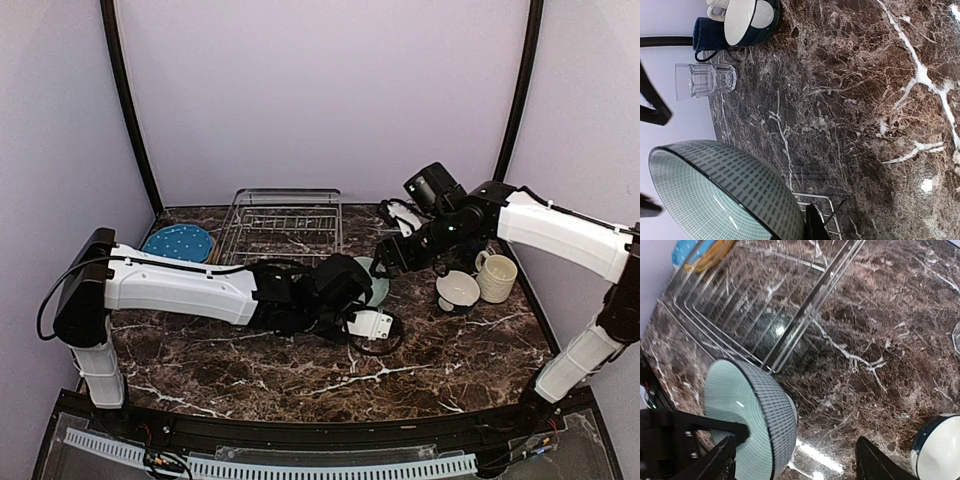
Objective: Unload the mixed dishes from the dish rack
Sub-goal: Pass from the left arm to the right, then place the bowl in the bowl.
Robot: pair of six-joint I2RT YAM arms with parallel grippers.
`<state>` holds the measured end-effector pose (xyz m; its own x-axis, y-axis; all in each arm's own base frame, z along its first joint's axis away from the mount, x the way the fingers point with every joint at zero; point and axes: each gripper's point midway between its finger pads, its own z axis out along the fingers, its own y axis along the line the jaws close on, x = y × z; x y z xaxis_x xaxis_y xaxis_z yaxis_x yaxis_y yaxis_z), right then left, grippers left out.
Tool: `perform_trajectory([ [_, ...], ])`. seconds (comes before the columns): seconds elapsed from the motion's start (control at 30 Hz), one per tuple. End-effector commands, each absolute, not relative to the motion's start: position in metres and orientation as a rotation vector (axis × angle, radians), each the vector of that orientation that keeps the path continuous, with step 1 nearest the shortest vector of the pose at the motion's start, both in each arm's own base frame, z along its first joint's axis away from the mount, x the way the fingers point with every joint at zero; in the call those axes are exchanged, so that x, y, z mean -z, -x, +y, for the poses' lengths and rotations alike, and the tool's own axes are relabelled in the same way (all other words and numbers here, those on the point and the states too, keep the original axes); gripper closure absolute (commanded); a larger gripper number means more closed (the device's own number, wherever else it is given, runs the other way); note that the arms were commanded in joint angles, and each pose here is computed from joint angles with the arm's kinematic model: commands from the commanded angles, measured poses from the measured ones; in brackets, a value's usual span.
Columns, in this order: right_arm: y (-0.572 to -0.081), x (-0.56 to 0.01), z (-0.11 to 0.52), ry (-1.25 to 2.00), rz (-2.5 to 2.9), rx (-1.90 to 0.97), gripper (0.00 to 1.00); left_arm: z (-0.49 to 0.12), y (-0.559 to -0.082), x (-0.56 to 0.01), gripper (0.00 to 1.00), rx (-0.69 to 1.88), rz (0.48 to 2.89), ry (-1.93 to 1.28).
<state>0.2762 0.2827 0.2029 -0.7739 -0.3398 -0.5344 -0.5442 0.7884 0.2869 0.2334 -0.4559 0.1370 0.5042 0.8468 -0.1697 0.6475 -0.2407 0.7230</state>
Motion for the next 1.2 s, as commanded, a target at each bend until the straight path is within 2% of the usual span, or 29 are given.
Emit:
perform_trajectory([
  [0.0,-0.274,-0.189,0.284,0.716,2.558,-0.448,0.29,-0.467,-0.235,-0.170,0.99,-0.342,1.174,-1.919],
  [0.13,-0.275,-0.179,0.292,0.742,2.573,-0.357,0.45,-0.466,-0.233,-0.167,0.99,-0.350,1.178,-1.935],
  [0.2,-0.278,-0.177,0.292,0.734,2.566,-0.295,0.58,-0.466,-0.233,-0.166,0.99,-0.353,1.178,-1.939],
  [0.33,-0.282,-0.179,0.294,0.702,2.553,-0.280,0.97,-0.469,-0.234,-0.173,0.99,-0.340,1.209,-1.911],
  [0.37,-0.283,-0.180,0.292,0.687,2.542,-0.277,1.00,-0.468,-0.233,-0.173,0.93,-0.327,1.229,-1.904],
  [0.4,-0.285,-0.182,0.291,0.668,2.529,-0.275,1.00,-0.468,-0.231,-0.173,0.87,-0.312,1.237,-1.906],
  [0.43,-0.285,-0.184,0.289,0.654,2.515,-0.274,1.00,-0.468,-0.230,-0.173,0.74,-0.291,1.260,-1.898],
  [0.47,-0.286,-0.186,0.287,0.639,2.505,-0.275,1.00,-0.468,-0.225,-0.175,0.67,-0.253,1.267,-1.907],
  [0.5,-0.288,-0.190,0.286,0.626,2.494,-0.281,1.00,-0.468,-0.223,-0.175,0.52,-0.227,1.281,-1.901],
  [0.57,-0.290,-0.196,0.279,0.588,2.480,-0.294,1.00,-0.466,-0.215,-0.182,0.34,-0.158,1.290,-1.891],
  [0.7,-0.297,-0.199,0.258,0.496,2.472,-0.354,1.00,-0.465,-0.204,-0.198,0.13,-0.011,1.293,-1.843],
  [0.87,-0.304,-0.187,0.198,0.324,2.518,-0.332,1.00,-0.456,-0.206,-0.236,0.04,0.247,1.337,-1.676],
  [1.17,-0.300,-0.153,0.088,-0.029,2.599,-0.341,1.00,-0.420,-0.227,-0.325,0.03,0.665,1.347,-1.298],
])
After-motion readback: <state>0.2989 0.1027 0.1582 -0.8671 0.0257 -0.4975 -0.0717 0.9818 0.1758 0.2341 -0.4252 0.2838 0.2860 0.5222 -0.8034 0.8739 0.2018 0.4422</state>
